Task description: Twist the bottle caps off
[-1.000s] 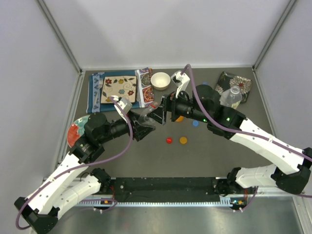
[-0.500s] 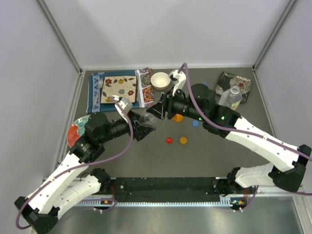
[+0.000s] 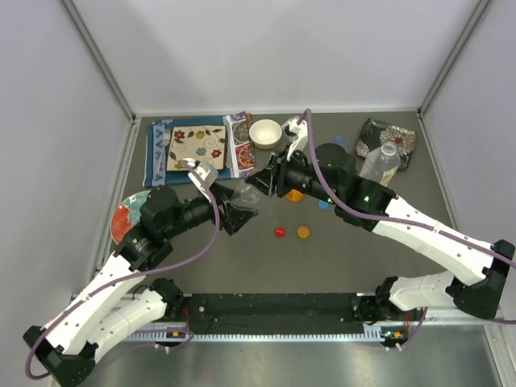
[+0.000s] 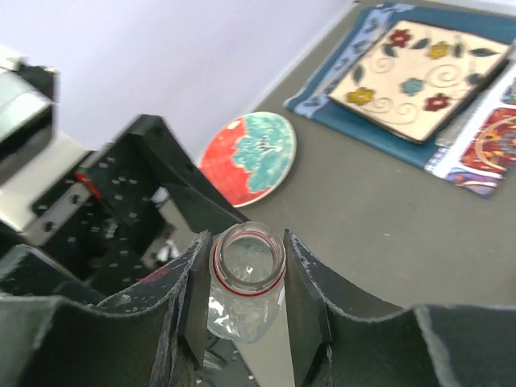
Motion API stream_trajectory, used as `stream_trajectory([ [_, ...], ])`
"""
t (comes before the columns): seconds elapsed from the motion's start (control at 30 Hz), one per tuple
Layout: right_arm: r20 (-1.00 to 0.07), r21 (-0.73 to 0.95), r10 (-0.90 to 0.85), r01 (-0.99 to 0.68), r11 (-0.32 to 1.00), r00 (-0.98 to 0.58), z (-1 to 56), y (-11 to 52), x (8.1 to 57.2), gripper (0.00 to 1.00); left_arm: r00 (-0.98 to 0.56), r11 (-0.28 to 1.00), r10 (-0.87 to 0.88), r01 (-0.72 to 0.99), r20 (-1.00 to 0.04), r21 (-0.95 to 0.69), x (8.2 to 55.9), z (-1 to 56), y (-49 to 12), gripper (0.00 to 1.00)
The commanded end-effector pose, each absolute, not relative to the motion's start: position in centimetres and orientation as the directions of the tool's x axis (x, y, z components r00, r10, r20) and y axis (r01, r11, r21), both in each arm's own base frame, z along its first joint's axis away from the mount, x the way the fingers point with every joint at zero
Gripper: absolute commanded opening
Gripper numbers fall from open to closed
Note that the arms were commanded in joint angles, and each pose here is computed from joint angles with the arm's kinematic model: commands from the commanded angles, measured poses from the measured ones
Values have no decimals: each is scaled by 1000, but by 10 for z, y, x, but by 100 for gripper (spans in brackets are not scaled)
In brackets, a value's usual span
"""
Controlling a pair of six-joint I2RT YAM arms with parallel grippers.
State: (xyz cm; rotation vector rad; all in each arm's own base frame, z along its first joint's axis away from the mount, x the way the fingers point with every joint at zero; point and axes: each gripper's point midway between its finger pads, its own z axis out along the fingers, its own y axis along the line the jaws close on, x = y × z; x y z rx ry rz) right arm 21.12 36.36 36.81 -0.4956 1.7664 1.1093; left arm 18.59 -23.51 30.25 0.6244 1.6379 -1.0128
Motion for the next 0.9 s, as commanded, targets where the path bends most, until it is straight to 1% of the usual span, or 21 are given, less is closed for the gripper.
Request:
stream_trajectory([
  [0.0, -922, 377, 181, -692, 615, -342, 381, 337, 230, 22, -250, 643, -164, 706, -954, -296, 203, 322, -210, 93],
  [0.03, -928, 362, 183, -663, 656, -325, 378, 331, 237, 21, -247, 671, -173, 679, -953, -298, 203, 325, -202, 98],
  [0.07, -932, 347, 177, -645, 681, -315, 374, 327, 242, 21, -257, 728, -168, 618, -952, -295, 209, 320, -189, 98],
  [0.17, -948, 285, 134, -582, 762, -289, 353, 318, 259, 21, -202, 799, -197, 533, -959, -276, 208, 333, -161, 98],
  [0.2, -955, 254, 110, -568, 783, -275, 346, 317, 264, 20, -180, 837, -204, 477, -962, -267, 208, 333, -145, 98],
  [0.27, -968, 200, 92, -498, 844, -232, 335, 313, 280, 16, -160, 867, -214, 424, -964, -263, 208, 334, -131, 98],
  [0.3, -978, 142, 44, -487, 862, -206, 324, 312, 283, 11, -148, 889, -218, 379, -965, -259, 208, 332, -120, 98],
  [0.33, -986, 126, 61, -441, 889, -158, 329, 309, 292, 8, -144, 895, -220, 363, -965, -258, 207, 332, -115, 98],
  [0.37, -988, 76, 11, -423, 903, -154, 314, 313, 298, 6, -141, 900, -221, 352, -965, -257, 207, 331, -112, 98],
  [0.4, -993, -11, -60, -424, 905, -104, 309, 316, 300, 2, -139, 900, -220, 353, -965, -256, 205, 329, -111, 98],
  [0.43, -993, -66, -98, -358, 931, -72, 306, 312, 308, 0, -147, 897, -214, 361, -966, -254, 204, 326, -112, 98],
  [0.47, -992, -99, -118, -334, 937, -37, 307, 315, 313, 0, -153, 895, -211, 367, -965, -254, 203, 324, -113, 98],
  [0.5, -981, -171, -191, -323, 931, -31, 293, 322, 319, 0, -160, 891, -216, 372, -963, -261, 201, 321, -114, 98],
  [0.57, -981, -177, -191, -299, 938, -20, 288, 327, 327, 0, -177, 885, -214, 381, -961, -267, 199, 316, -116, 98],
  [0.6, -975, -203, -221, -301, 932, -29, 275, 333, 330, 0, -178, 882, -218, 385, -959, -272, 198, 315, -117, 98],
  [0.7, -973, -204, -227, -309, 929, -41, 261, 345, 335, 0, -184, 878, -222, 390, -958, -278, 197, 312, -118, 98],
  [0.73, -967, -221, -249, -307, 926, -55, 247, 350, 339, 0, -187, 877, -222, 392, -957, -280, 196, 311, -118, 98],
  [0.87, -960, -226, -266, -319, 920, -87, 221, 361, 343, 0, -195, 873, -209, 404, -958, -273, 196, 307, -121, 98],
])
